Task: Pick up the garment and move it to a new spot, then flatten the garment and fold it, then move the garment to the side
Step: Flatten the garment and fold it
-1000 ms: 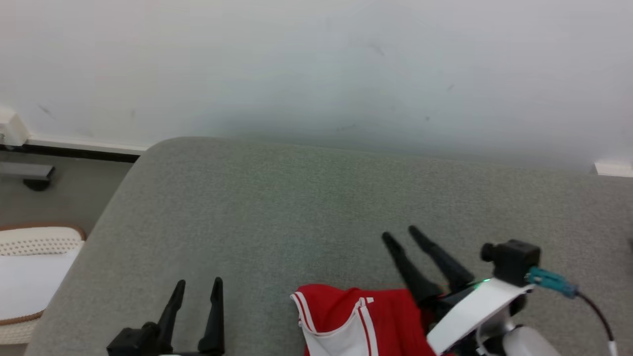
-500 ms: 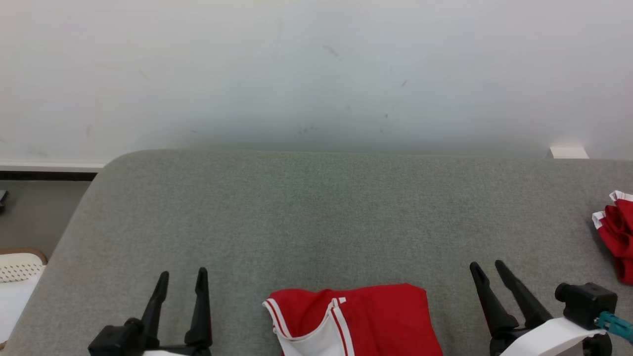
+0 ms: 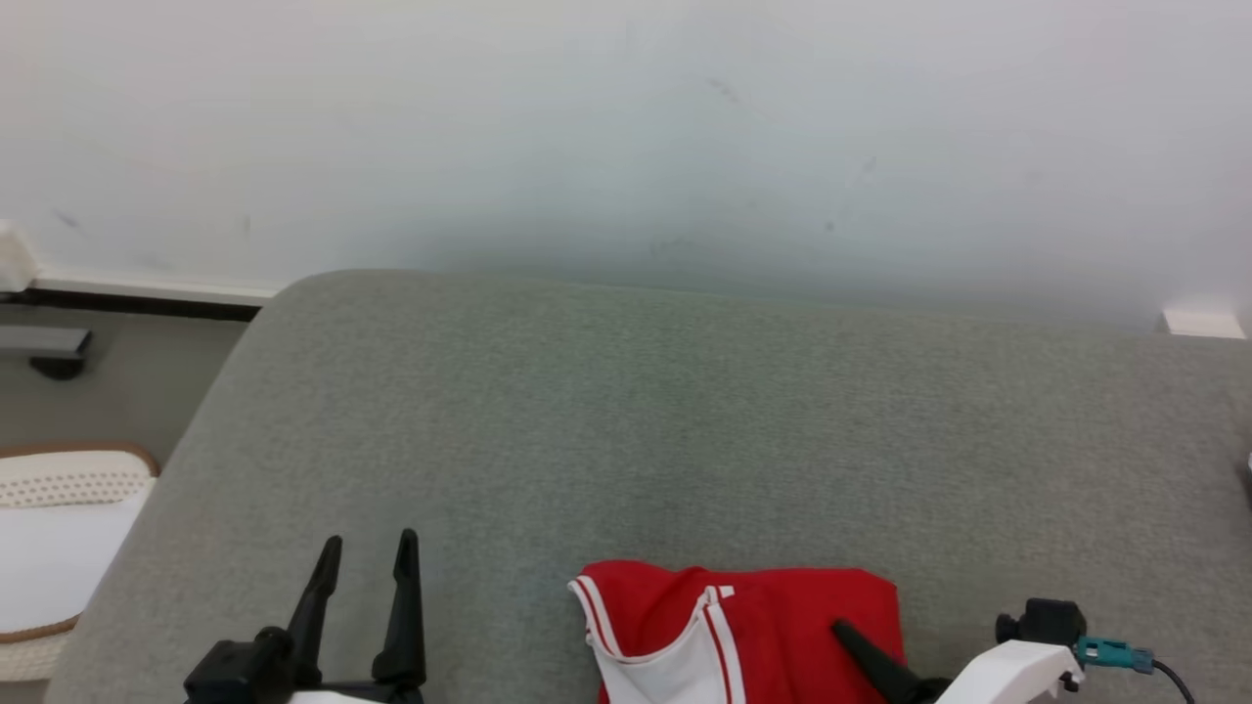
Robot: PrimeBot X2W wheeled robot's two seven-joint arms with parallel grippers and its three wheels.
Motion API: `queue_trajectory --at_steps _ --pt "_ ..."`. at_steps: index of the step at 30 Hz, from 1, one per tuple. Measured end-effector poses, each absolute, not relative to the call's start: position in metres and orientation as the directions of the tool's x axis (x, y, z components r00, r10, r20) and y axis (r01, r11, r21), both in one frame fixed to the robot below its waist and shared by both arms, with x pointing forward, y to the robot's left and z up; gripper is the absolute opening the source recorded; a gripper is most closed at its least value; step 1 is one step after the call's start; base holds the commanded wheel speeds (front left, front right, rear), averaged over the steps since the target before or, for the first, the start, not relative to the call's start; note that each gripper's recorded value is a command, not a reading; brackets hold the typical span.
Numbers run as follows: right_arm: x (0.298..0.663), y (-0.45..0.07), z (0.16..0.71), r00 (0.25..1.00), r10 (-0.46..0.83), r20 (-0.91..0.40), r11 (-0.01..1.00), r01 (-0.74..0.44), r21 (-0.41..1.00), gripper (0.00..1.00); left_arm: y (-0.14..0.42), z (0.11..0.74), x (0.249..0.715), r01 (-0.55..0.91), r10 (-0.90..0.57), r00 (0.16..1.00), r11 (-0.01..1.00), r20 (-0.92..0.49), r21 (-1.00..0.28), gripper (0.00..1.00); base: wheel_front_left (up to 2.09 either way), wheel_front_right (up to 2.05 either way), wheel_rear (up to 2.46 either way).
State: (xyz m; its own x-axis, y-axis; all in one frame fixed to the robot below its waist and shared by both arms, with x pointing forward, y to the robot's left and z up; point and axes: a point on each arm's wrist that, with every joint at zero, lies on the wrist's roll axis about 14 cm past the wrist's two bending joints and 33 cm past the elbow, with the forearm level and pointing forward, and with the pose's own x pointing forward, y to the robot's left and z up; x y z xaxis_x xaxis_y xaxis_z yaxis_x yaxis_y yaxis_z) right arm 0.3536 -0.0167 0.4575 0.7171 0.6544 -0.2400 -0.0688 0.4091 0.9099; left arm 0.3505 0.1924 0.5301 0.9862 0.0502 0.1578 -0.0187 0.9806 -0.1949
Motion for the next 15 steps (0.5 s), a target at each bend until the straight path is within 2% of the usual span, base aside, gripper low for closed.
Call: queue_trajectory --at_steps 8,15 --pt "0.341 0.018 0.429 0.557 0.76 -0.335 0.393 0.017 0.919 0.0 0.213 0.527 0.336 -0.086 0.116 0.982 0.977 0.149 -0.195 1.0 0.0 0.0 0.0" --pt "0.32 0.055 0.428 0.433 0.836 -0.336 0.383 -0.022 0.923 0.0 0.224 0.526 0.328 -0.125 0.155 0.977 0.973 0.145 -0.196 1.0 0.0 0.0 0.0"
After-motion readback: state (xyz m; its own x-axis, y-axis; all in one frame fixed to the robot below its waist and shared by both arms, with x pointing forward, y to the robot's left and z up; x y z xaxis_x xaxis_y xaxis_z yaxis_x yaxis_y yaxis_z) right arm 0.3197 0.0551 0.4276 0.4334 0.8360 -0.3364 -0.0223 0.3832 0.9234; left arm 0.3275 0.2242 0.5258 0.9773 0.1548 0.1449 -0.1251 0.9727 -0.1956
